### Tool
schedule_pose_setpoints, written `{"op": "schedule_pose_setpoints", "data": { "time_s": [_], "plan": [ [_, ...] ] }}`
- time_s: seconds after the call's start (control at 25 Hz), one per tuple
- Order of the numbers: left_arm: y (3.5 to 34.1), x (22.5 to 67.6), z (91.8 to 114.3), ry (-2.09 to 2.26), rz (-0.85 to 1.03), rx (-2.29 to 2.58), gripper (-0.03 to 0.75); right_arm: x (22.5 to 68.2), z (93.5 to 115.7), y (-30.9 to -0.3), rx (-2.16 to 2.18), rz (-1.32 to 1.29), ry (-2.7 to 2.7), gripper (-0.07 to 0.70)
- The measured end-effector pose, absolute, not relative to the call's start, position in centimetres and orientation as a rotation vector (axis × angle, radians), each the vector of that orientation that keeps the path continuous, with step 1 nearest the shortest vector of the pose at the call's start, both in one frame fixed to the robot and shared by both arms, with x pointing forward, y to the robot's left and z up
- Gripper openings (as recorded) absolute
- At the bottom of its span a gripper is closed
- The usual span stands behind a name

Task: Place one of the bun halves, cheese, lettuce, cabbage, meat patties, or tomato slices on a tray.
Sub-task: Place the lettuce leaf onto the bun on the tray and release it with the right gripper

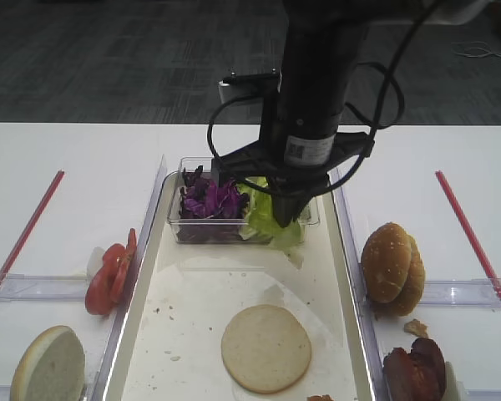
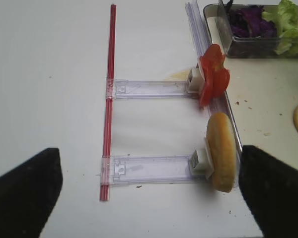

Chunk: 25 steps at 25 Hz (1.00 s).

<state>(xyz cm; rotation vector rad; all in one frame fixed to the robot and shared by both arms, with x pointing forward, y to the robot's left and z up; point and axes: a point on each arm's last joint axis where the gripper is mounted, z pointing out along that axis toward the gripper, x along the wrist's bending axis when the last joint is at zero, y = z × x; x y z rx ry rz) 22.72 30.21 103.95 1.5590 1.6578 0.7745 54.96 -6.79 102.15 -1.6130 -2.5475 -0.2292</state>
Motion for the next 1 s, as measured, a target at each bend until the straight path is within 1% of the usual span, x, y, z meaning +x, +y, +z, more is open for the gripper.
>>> {"op": "schedule_pose_setpoints", "data": {
  "time_s": [0.36, 0.56, 0.68, 1.0],
  "plan": [
    [30.2, 22.7, 104.0, 1.658, 0.774, 1.559, 0.671, 51.7, 101.3, -6.4, -1.549, -0.21, -2.536, 0.043],
    [30.2, 22.7, 104.0, 1.658, 0.774, 1.559, 0.671, 50.2, 99.7, -6.5, -1.523, -0.169, -2.517, 0.043],
    [30.2, 22.7, 104.0, 1.658, 0.774, 1.559, 0.671, 49.3, 98.8, -6.1, -1.501, -0.154, -2.517, 0.043],
    [30.2, 22.7, 104.0, 1.658, 0.774, 1.559, 0.671, 47.9, 97.3, -5.4, -1.474, -0.154, -2.504, 0.043]
  ]
}}
